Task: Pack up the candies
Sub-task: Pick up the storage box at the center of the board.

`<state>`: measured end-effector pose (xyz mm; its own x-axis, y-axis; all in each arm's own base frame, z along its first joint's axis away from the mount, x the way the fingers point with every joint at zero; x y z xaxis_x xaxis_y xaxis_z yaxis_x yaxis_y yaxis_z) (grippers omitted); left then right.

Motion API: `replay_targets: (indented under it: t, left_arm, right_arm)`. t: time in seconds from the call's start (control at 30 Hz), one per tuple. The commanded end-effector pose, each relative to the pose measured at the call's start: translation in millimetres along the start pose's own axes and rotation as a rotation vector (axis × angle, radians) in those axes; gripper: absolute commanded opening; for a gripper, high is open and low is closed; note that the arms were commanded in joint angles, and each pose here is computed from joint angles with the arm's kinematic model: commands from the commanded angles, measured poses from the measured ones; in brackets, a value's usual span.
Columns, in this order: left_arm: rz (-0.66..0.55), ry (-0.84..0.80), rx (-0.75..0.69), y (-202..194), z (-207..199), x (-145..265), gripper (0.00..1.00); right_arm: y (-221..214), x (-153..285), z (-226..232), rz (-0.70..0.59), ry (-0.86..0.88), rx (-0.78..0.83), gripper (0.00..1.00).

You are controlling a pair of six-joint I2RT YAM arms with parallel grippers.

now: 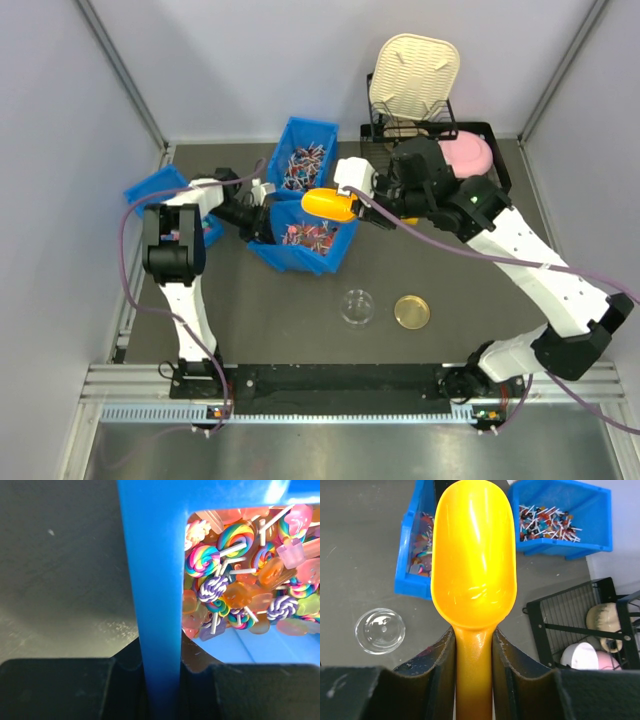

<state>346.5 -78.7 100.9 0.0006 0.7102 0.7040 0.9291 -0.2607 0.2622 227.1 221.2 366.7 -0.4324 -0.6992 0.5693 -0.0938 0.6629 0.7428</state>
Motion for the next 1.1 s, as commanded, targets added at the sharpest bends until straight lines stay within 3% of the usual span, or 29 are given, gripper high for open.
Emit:
replay_targets:
  t: [0.0,0.2,0.43,0.63,0.73,1.07]
  left_arm:
    - [-0.017,-0.155,-0.008,-5,0,-16,0.00]
    - [0.020,-0.128,0.018,-8,16,-27,0.00]
    - [-0.149,0.063,-0.108,16,-7,11,0.00]
    - [-0.267,0.259,-0.146,20,-20,42,0.00]
    - [-0.309,0.282,-0.152,19,-28,49,0.00]
    - [-0.316,0.358,-0.176,16,-44,44,0.00]
  right_arm:
    - [0,-4,3,-0.011,0.024,-0.024,0.00]
    - [-3,-9,3,0.004,0.028,-0.031,0.00]
    - [-9,-17,-3,0.064,-0.014,-0.026,0.00]
    - [-27,-34,-7,0.222,-0.063,-0.002,0.00]
    - [-40,-47,-6,0.308,-0.081,0.016,0.00]
    - [-67,-106,7,0.583,-0.040,0.126,0.00]
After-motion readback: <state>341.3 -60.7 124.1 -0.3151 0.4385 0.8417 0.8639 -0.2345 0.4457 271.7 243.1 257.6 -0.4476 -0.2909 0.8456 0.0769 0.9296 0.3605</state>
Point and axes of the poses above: each gripper's point midway between its finger pads, its own x axis back along the fingers, its own z axis along the line the jaws close on, y = z × x, the point moved 7 cm from there along x, back along the fingers, and after that the axes turned 1 degree about -x, right-handed, at the moved point
